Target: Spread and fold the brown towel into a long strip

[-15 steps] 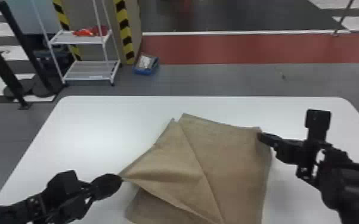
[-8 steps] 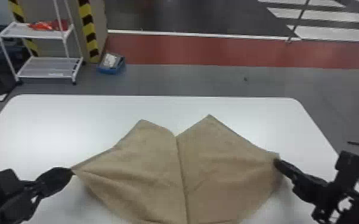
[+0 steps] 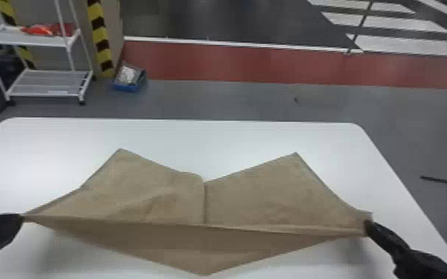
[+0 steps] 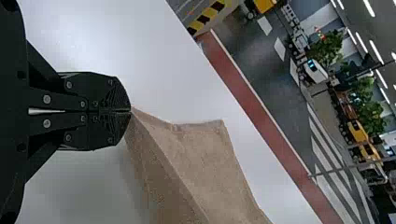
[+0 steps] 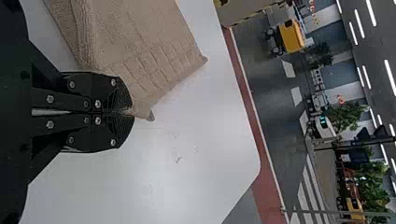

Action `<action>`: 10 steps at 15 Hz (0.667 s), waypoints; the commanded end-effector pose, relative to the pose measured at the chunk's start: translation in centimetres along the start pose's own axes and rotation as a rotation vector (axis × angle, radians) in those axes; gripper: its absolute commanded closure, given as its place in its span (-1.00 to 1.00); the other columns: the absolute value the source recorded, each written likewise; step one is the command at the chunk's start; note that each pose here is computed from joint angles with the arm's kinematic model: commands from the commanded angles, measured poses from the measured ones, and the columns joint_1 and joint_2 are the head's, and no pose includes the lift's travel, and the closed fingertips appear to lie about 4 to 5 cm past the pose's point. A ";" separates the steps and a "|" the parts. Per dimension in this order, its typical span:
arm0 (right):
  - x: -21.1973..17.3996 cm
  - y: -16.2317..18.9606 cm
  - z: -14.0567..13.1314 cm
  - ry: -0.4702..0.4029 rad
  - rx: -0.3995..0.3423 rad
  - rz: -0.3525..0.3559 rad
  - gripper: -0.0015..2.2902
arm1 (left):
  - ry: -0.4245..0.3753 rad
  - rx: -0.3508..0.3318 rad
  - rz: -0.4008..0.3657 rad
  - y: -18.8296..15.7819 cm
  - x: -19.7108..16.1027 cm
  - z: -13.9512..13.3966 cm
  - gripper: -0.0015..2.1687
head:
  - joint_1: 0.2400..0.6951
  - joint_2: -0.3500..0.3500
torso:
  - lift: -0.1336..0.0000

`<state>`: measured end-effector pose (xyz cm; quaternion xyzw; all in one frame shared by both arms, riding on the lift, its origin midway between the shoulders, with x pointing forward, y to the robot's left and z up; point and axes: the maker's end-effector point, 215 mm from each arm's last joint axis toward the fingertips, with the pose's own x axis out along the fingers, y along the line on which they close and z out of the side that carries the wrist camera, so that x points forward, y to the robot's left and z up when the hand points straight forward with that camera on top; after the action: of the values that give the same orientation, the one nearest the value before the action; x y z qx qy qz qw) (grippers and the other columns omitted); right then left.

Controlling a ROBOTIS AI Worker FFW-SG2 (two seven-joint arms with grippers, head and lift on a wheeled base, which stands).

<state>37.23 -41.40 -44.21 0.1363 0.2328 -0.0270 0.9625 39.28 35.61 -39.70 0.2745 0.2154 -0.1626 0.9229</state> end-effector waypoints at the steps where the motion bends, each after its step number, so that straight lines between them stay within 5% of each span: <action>1: -1.0 -0.3 -0.4 0.013 -0.023 -0.010 -1.00 | -0.001 -0.012 0.005 0.2 -0.6 -0.3 0.76 | 1.00 -0.26 | -0.68; 3: -1.5 -1.3 0.2 0.018 -0.086 -0.048 -1.00 | -0.001 -0.011 0.006 0.2 -0.8 -0.3 0.76 | 1.00 -0.24 | -0.68; 6: -2.7 -2.7 2.3 0.025 -0.292 -0.138 -0.94 | -0.005 -0.010 -0.003 0.0 -0.9 -0.3 0.76 | 1.00 -0.30 | -0.68; 8: -3.6 -2.5 5.0 -0.014 -0.502 -0.171 -0.94 | -0.007 -0.008 -0.004 0.1 -1.0 -0.4 0.76 | 1.00 -0.37 | -0.68; 10: -4.0 -0.4 7.1 -0.042 -0.756 -0.122 -0.93 | -0.008 -0.008 -0.008 0.0 -0.9 -0.3 0.76 | 1.00 -0.39 | -0.68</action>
<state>36.25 -44.19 -38.18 -0.1577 0.2292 -0.0175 0.9604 38.37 36.00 -39.43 0.2705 0.2136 -0.1664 0.9239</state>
